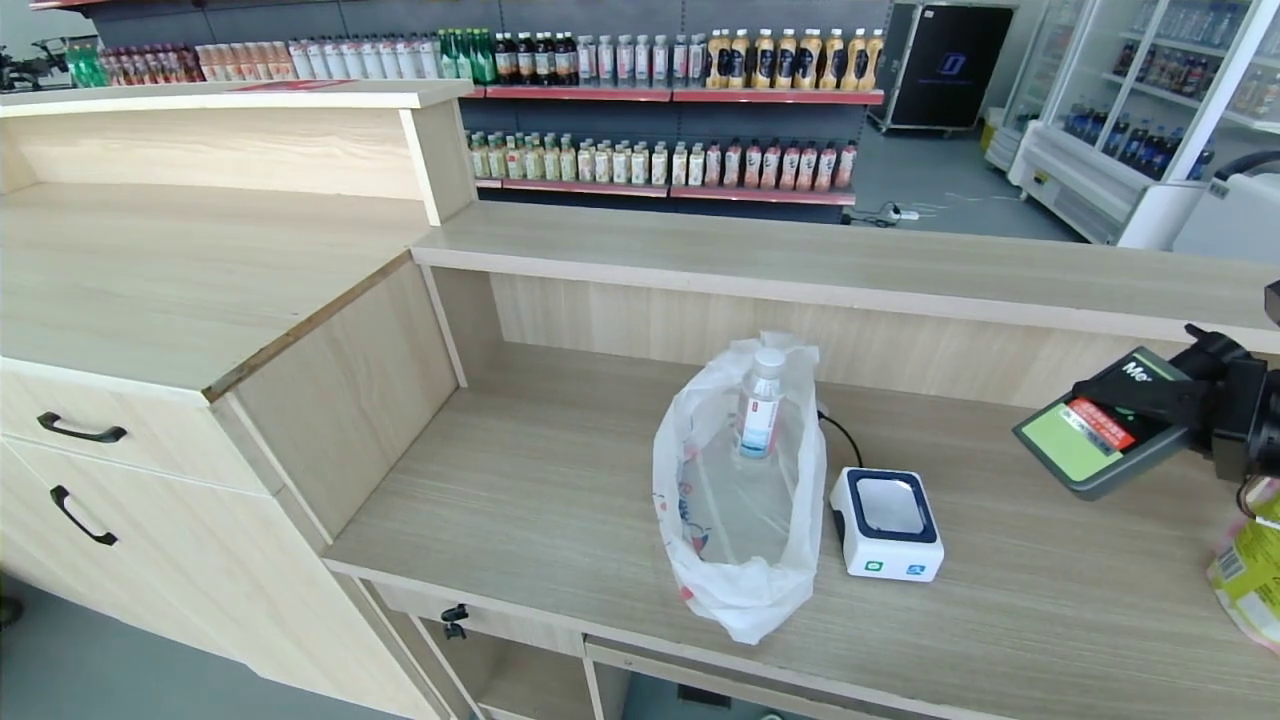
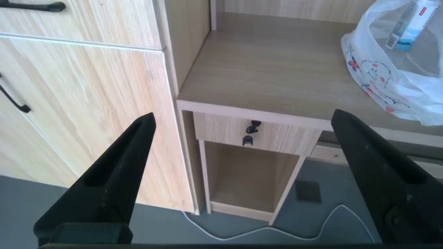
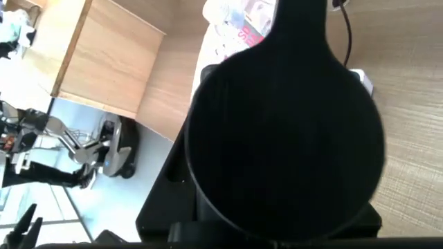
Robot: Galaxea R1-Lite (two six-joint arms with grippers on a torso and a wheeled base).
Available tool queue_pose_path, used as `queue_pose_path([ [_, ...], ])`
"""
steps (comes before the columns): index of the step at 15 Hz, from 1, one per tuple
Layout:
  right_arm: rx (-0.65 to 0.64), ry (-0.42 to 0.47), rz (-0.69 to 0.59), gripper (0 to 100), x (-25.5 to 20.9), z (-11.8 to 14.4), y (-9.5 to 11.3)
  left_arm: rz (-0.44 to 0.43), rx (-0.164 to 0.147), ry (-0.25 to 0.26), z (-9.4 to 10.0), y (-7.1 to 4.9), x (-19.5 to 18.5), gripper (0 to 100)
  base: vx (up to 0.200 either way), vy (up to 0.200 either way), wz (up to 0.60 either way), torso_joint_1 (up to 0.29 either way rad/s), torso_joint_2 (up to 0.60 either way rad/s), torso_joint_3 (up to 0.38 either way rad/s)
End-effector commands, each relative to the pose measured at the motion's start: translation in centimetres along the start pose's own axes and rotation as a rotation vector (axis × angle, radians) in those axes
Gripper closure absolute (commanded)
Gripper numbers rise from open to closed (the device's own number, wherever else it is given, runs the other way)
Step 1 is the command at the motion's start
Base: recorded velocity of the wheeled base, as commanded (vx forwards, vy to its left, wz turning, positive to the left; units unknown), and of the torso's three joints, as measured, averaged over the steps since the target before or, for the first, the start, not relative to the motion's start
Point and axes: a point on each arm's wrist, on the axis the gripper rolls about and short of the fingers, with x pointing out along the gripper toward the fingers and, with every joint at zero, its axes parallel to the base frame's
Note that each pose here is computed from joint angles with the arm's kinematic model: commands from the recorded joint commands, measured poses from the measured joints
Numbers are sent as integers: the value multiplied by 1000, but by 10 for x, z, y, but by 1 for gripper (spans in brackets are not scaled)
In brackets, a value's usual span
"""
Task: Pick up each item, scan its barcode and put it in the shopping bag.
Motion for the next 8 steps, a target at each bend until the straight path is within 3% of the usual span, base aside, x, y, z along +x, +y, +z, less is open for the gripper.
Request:
queue_pose_path([
  [1,55,42,5,100,17,-2,-26,0,0,1,0,0,0,0,0,0,0,0,0,0],
  [8,59,120,89,100,38,-13,-46,0,0,1,0,0,0,0,0,0,0,0,0,0],
])
